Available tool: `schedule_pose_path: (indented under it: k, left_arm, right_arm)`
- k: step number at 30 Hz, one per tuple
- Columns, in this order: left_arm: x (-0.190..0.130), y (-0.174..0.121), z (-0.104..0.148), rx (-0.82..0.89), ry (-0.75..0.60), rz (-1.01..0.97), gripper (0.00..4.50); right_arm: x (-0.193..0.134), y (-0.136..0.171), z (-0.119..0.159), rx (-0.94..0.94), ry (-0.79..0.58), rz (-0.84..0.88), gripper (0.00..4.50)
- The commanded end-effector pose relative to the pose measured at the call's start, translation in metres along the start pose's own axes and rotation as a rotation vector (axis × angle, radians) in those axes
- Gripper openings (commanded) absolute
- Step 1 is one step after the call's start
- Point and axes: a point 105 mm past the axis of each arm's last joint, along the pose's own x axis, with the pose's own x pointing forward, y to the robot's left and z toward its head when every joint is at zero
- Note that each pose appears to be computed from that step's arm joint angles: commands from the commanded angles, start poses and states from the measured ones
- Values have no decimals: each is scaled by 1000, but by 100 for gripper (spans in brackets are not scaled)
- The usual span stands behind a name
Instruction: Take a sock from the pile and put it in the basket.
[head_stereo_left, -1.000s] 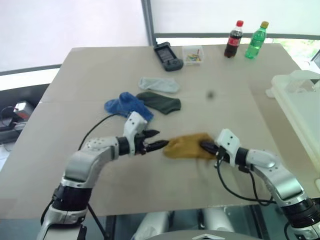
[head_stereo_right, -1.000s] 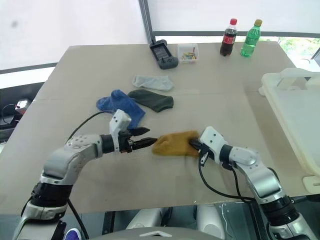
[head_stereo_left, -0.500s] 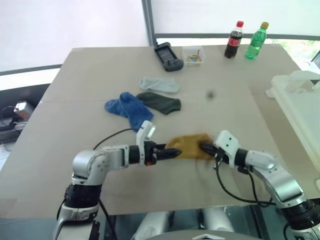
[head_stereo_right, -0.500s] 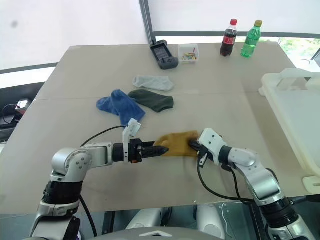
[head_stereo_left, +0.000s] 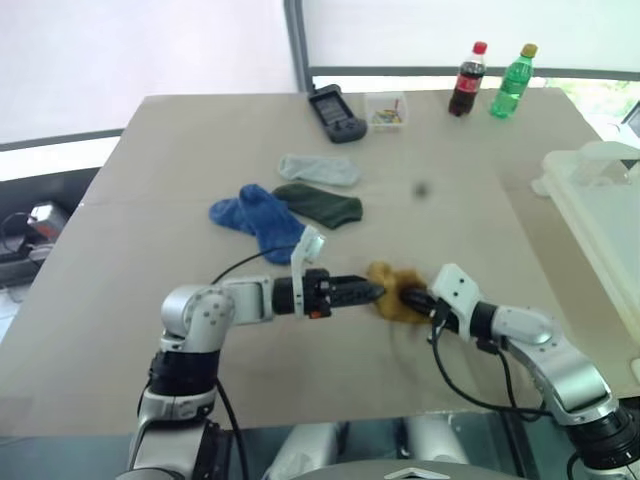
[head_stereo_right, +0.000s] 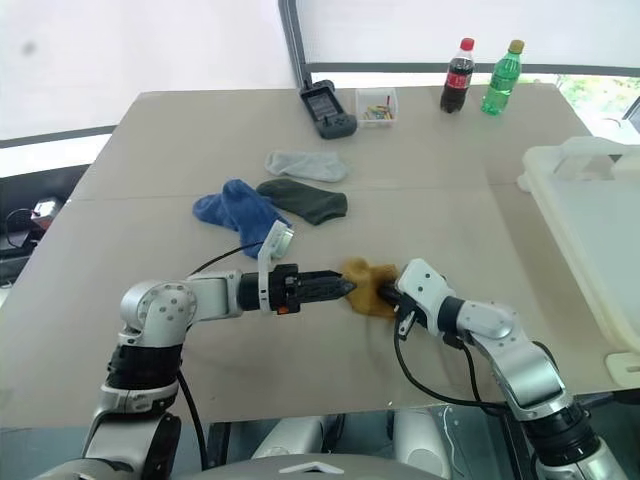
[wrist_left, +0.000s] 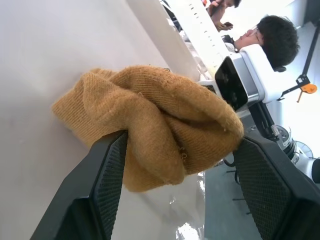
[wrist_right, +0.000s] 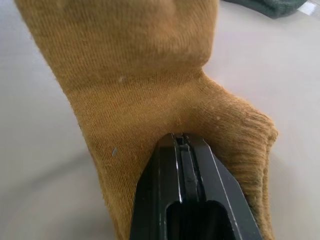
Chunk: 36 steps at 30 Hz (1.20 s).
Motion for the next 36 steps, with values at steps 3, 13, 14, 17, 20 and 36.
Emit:
schedule_pose_path:
  k: [3,13,14,17,20,36]
  left_arm:
    - [20,-8,8,43,12,-76,344]
    - [44,-10,5,45,50,-146,344]
    - [47,-9,5,45,52,-144,344]
    - [57,2,5,50,51,-108,344]
    - [67,9,4,52,50,-91,344]
    - [79,20,-9,214,114,-79,344]
  right_arm:
    - [-8,-1,12,-15,-25,-31,7]
    - [-34,0,22,-56,26,-99,7]
    - [-37,-1,21,-62,37,-115,7]
    - [-50,-10,20,-73,78,-181,7]
    - [-65,-20,17,-105,131,-256,7]
    - [-81,-20,42,117,2,-365,433]
